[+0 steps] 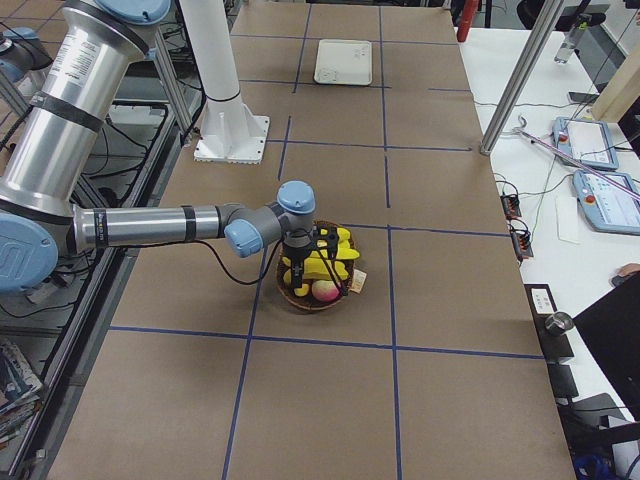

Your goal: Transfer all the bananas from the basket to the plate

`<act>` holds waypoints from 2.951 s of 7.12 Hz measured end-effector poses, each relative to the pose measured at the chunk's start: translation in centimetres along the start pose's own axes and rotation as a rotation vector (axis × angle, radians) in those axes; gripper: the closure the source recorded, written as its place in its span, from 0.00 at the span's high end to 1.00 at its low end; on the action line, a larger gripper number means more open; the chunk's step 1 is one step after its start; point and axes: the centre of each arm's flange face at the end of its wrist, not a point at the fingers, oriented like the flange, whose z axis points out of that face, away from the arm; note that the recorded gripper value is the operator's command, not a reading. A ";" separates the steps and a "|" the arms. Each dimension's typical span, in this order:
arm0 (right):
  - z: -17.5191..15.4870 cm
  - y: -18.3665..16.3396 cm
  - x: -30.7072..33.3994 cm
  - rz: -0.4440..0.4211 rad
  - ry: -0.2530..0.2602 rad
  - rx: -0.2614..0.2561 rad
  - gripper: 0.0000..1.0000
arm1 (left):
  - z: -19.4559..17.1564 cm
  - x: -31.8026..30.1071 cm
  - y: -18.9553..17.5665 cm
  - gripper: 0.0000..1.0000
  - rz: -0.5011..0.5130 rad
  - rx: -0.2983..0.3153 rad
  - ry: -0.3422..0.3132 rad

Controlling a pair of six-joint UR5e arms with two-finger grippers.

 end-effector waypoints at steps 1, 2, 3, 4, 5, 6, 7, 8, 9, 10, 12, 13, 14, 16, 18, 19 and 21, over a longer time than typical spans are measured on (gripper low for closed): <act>0.2 0.0 -0.1 -0.003 0.001 -0.005 0.76 | 0.0 0.1 0.0 1.00 0.000 0.000 0.007; 0.5 0.0 -0.1 -0.003 0.002 -0.009 0.72 | 0.0 0.1 0.0 1.00 -0.001 -0.001 0.011; 0.7 0.0 0.0 -0.003 0.004 -0.013 0.68 | 0.0 0.1 0.0 1.00 0.000 0.000 0.013; 0.9 0.0 0.1 -0.002 0.005 -0.016 0.64 | 0.0 0.1 0.0 1.00 0.000 0.000 0.013; 0.9 -0.1 0.1 -0.002 0.004 -0.017 0.60 | 0.0 0.1 0.0 1.00 0.000 0.000 0.013; 0.9 -0.1 0.1 -0.001 0.004 -0.018 0.54 | 0.0 0.1 0.0 1.00 0.000 0.000 0.013; 0.9 -0.1 0.1 0.000 0.004 -0.018 0.53 | 0.0 0.1 0.0 1.00 0.000 0.000 0.013; 0.9 -0.1 0.1 0.001 0.004 -0.019 0.53 | 0.0 0.2 0.0 1.00 0.001 0.000 0.013; 1.1 -0.2 0.2 0.002 0.006 -0.021 0.53 | -0.1 0.2 0.0 1.00 0.001 0.001 0.013; 1.3 -0.2 0.3 0.004 0.007 -0.023 0.41 | -0.1 0.2 -0.1 1.00 0.001 0.002 0.013; 1.3 -0.4 0.2 0.004 0.006 -0.022 0.06 | -0.2 0.4 -0.2 1.00 0.004 0.005 0.013; 1.1 -0.5 0.2 0.003 0.003 -0.017 0.01 | -0.3 0.5 -0.2 1.00 0.005 0.006 0.014; 0.8 -0.6 0.3 0.006 -0.002 -0.009 0.00 | -0.3 0.5 -0.3 1.00 0.006 0.006 0.014; -0.6 -0.7 1.0 0.024 -0.041 0.001 0.00 | -0.4 0.6 -0.4 1.00 0.008 0.008 0.014; -2.7 -0.6 1.8 0.039 -0.097 0.015 0.00 | -0.6 0.9 -0.4 1.00 0.006 0.012 0.015; -4.4 -0.4 1.8 0.047 -0.134 0.029 0.00 | -0.7 1.0 -0.4 1.00 0.005 0.012 0.024; -7.8 -0.1 0.2 0.052 -0.188 0.043 0.00 | -0.7 1.2 -0.4 1.00 0.004 0.011 0.046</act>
